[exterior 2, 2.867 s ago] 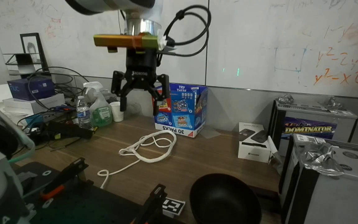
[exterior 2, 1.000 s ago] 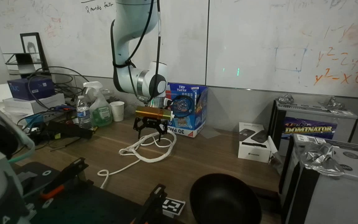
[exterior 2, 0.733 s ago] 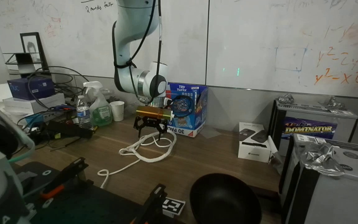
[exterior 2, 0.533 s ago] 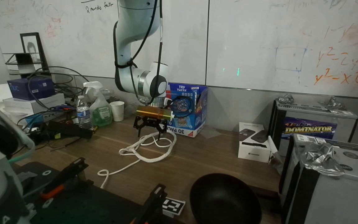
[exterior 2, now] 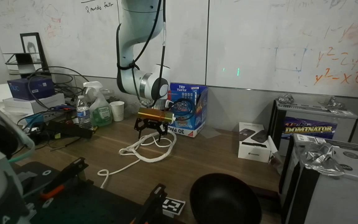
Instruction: Put the ropes in the box
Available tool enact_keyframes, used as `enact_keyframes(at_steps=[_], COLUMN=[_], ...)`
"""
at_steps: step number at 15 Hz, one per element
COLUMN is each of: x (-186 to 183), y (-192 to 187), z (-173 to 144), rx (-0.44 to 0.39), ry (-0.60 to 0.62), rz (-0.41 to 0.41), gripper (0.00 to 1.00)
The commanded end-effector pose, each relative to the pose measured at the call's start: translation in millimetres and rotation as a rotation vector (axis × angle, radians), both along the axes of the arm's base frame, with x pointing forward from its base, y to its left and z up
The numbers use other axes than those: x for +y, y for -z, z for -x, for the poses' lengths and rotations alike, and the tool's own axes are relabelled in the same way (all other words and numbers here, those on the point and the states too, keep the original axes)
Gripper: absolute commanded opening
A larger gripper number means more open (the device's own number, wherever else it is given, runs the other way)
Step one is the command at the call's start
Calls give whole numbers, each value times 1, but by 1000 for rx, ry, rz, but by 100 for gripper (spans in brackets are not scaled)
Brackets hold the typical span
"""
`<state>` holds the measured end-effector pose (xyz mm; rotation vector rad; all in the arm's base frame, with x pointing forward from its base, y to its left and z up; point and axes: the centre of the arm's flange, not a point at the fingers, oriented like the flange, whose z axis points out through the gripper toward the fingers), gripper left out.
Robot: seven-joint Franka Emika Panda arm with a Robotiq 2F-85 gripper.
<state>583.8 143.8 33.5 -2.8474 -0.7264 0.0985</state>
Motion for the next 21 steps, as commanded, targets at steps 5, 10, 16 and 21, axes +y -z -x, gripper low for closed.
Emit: enact_keyframes(at_steps=[5,10,16,21], x=[7,16,30,44], y=[11,10,16,28], z=[-10,-7,2,13], rx=[-3,1,-11,-40], ry=[-25,-36,-48,-81], rz=[-27,-35,-25,13], gripper=[100,100,100,100])
